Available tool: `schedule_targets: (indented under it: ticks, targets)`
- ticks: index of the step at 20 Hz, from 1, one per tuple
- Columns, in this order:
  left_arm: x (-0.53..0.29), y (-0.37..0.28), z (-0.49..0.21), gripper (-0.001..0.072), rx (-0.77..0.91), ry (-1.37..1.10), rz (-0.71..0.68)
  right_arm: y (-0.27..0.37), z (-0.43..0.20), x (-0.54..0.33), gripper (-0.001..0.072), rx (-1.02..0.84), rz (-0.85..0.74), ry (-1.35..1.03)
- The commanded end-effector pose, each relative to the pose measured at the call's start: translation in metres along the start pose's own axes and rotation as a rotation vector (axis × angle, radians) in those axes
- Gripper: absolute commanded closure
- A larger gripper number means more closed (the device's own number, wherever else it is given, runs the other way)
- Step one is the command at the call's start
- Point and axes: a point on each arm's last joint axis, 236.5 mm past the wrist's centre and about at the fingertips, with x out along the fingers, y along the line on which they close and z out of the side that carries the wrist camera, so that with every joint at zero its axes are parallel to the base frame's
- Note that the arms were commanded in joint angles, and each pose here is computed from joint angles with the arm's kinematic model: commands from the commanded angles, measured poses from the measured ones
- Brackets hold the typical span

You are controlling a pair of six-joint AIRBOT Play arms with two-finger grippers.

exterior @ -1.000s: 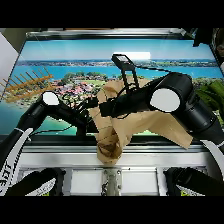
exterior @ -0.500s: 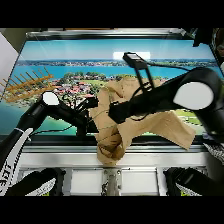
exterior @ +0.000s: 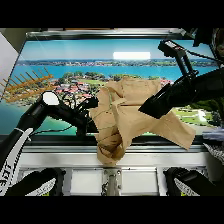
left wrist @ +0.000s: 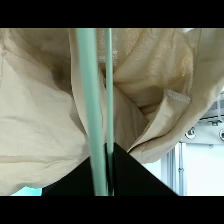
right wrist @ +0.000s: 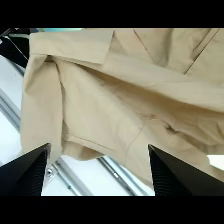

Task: Fold the clothes and pants, and hang the long-sleeved shirts on hangers.

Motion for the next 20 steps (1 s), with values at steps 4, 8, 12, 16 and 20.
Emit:
schedule_targets:
  ticks: [4,8,12,16,20]
  targets:
    - [0.000,-0.001,0.000,0.0696,0.000,0.001,-0.003,-0.036,-0.004,-0.007,0.0034,-0.257,-0.026,-0.035]
    - [0.000,-0.001,0.000,0.0696,0.000,0.001,-0.003,-0.052,-0.020,-0.006,0.0035,-0.263,0.161,-0.156]
    - [0.000,-0.001,0.000,0.0696,0.000,0.001,-0.003,-0.085,-0.048,-0.006,0.0035,-0.250,0.246,-0.305]
    - [0.000,-0.001,0.000,0.0696,0.000,0.001,-0.003,-0.101,-0.082,0.014,0.0035,-0.401,0.245,-0.346]
    - [0.000,-0.001,0.000,0.0696,0.000,0.002,-0.003,-0.099,-0.082,0.028,0.0038,-0.401,0.323,-0.436]
